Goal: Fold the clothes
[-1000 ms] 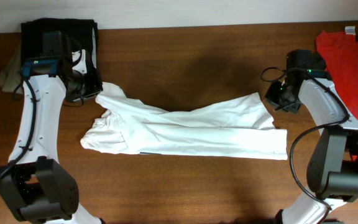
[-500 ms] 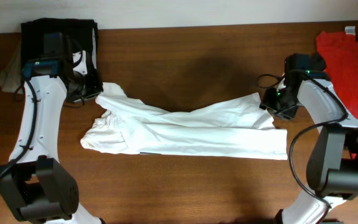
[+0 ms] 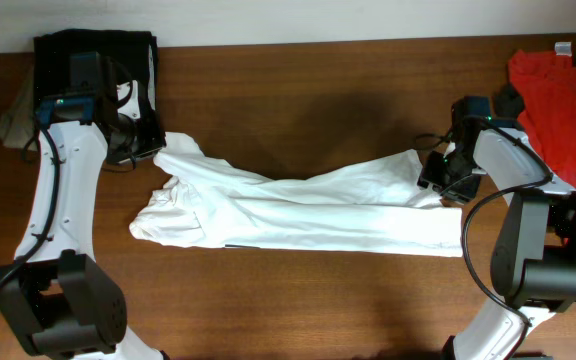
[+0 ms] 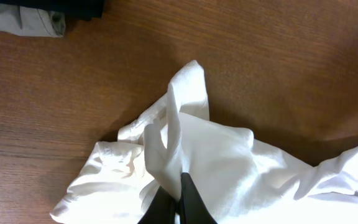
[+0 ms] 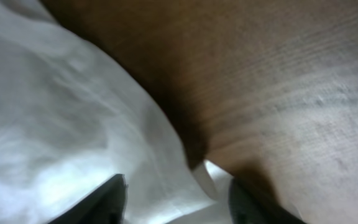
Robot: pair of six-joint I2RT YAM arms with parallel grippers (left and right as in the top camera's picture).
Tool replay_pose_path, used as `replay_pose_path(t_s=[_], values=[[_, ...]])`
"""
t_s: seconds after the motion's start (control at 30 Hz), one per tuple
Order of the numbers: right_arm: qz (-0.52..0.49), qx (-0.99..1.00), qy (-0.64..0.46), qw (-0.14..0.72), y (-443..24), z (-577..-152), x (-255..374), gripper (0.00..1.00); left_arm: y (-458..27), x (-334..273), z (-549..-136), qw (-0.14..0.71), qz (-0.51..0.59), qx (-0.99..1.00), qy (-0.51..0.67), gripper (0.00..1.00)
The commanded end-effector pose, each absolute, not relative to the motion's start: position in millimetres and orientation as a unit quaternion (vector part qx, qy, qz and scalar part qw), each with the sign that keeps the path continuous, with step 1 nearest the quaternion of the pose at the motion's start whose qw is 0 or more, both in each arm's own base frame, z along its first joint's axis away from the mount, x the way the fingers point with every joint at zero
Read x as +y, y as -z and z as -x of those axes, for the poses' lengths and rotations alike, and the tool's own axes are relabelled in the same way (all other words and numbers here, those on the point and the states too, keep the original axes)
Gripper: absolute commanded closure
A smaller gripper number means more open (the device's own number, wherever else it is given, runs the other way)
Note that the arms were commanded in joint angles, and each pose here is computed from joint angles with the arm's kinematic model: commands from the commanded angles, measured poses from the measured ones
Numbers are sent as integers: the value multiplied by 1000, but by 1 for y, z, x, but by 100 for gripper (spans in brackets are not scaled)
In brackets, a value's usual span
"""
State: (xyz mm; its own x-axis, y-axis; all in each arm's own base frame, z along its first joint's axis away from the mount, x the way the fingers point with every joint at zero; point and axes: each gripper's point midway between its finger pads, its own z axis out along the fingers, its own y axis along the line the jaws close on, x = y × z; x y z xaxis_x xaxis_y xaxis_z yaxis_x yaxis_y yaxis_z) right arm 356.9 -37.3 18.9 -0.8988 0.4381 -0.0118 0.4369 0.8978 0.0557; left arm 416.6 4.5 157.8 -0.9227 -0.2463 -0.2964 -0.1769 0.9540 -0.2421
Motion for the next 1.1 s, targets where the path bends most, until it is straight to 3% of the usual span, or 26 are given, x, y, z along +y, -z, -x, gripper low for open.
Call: replay_pose_path(t_s=[0.0,0.1,0.17,0.27,0.37,0.57,0.67,0.87,1.07], values=[[-222,975,1,13,-29,-359,-47,37,-152,5,-415,156,113,976,102,99],[-221,975,0,3,-27,-355,-44,43,-152,5,-415,156,113,976,102,99],[-221,975,-14,7,-22,-356,-40,60,-152,5,-415,156,113,976,102,99],[-221,975,-19,6,-17,-354,-38,61,-152,5,-415,156,113,976,102,99],[-221,975,-19,5,-17,-354,-38,68,-152,5,-415,156,113,976,102,99],[-221,975,-13,6,-17,-353,-40,60,-152,5,-415,156,113,976,102,99],[-222,975,-13,6,-17,-353,-40,62,-152,5,-415,156,113,976,102,99],[-222,975,-21,4,-16,-352,-37,95,-152,5,-415,156,113,976,102,99],[-247,969,-22,13,-19,-357,-38,96,-152,4,-416,160,113,975,105,100]])
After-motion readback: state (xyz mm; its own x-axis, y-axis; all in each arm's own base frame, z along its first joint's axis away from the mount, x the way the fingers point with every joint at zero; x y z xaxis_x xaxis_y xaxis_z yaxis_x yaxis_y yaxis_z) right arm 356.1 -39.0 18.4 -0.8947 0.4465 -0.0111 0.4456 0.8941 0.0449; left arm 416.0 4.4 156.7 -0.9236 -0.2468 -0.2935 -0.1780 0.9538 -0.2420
